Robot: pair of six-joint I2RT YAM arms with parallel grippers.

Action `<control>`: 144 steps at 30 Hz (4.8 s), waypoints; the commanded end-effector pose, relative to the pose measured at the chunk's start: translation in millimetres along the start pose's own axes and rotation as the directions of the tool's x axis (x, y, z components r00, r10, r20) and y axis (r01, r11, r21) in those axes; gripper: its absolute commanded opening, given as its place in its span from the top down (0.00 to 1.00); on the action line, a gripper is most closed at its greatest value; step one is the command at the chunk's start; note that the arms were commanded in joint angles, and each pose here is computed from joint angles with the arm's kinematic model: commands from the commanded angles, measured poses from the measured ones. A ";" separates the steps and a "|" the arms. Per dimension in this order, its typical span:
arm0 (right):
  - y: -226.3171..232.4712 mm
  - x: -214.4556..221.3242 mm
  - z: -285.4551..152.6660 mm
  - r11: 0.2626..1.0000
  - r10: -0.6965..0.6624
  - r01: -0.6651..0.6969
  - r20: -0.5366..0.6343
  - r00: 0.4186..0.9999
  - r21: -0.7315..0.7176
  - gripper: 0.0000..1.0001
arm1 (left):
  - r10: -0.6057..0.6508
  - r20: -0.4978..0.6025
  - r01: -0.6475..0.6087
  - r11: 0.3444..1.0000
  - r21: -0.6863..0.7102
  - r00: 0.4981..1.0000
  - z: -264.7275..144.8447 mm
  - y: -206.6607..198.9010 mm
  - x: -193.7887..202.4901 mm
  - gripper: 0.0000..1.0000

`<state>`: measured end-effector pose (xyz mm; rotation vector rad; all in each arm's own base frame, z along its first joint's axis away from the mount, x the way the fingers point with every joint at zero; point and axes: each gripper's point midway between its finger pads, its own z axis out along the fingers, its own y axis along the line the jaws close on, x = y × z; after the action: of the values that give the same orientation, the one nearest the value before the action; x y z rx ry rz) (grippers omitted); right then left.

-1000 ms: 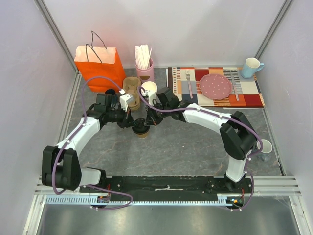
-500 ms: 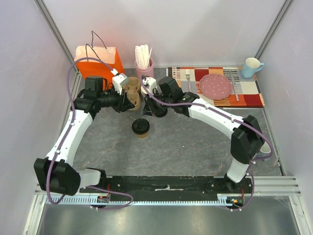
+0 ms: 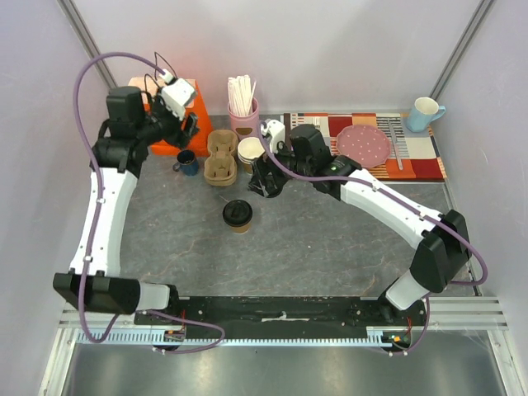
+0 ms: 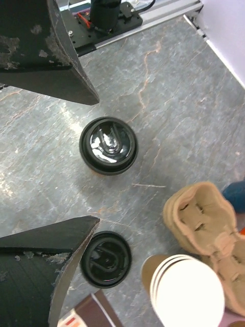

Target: Pack the takeout coffee

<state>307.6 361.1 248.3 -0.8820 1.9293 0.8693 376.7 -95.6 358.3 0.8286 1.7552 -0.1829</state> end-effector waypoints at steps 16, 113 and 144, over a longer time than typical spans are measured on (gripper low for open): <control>-25.7 41.3 0.2 0.997 -0.082 0.083 -0.071 0.994 0.011 0.02 | 0.263 -0.077 -0.265 0.964 -0.027 0.962 51.2 140.5 78.5 0.30; -197.8 24.3 -357.0 0.325 0.074 -0.442 0.443 0.893 0.836 0.02 | -0.225 0.478 -0.291 0.556 0.778 0.849 -52.3 -233.5 -248.6 0.98; -159.0 -2.3 -312.0 0.666 0.047 -0.334 0.409 0.911 0.667 0.02 | -0.159 0.104 -0.017 0.473 0.881 0.982 30.3 -278.6 -77.0 0.91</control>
<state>314.4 9.9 323.5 0.0621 1.8681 0.1890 241.4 -351.6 308.5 1.4683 1.4753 -1.3079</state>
